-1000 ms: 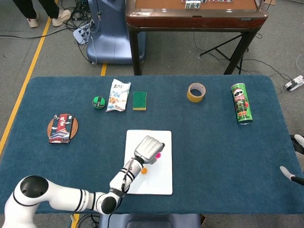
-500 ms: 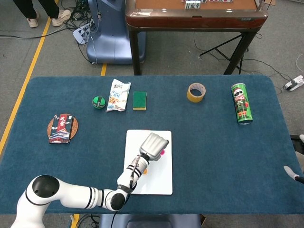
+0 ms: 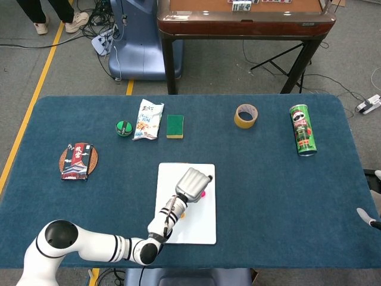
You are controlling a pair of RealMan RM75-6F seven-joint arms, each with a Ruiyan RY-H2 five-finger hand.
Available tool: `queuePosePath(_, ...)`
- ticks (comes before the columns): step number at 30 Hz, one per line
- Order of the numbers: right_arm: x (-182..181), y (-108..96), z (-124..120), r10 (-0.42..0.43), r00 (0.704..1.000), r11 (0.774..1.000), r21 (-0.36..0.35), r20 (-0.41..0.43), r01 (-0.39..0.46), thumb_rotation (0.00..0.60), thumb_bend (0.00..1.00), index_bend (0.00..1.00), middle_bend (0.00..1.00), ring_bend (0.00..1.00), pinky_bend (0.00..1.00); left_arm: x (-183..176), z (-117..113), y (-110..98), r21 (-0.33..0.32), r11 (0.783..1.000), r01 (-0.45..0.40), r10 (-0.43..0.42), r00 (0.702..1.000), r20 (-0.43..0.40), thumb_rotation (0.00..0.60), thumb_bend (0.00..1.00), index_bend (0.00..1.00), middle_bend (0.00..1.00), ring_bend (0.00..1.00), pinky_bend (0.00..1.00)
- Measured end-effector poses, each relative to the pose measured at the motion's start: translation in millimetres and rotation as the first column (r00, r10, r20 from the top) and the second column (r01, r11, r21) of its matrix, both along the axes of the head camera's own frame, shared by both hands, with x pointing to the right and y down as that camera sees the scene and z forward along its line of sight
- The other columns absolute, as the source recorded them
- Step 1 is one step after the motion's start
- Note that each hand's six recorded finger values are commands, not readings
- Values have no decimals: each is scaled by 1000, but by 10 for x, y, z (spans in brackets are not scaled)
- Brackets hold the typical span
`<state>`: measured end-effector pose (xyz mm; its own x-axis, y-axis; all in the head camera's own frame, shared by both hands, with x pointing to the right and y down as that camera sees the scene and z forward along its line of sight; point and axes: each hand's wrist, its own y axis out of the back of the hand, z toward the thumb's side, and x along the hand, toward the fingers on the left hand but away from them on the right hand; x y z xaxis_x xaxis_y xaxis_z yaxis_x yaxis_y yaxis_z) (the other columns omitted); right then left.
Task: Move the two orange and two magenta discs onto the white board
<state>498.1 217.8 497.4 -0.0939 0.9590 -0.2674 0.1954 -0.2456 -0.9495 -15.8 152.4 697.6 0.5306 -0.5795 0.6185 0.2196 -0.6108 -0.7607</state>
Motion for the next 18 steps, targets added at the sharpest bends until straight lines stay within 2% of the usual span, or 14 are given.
queuePosePath(9, -33, -9, 29, -13, 1000, 1000, -10, -4, 13, 600, 0, 178, 267, 262, 379, -175, 5, -8, 4, 1000, 27, -27, 999, 19, 600, 263, 326, 1000, 1000, 1000)
queuePosePath(18, -90, -14, 74, -28, 999, 999, -24, -17, 28, 600, 0, 178, 267, 262, 379, -633, -124, 55, 2, 998, 67, -67, 997, 24, 600, 262, 316, 996, 994, 1000)
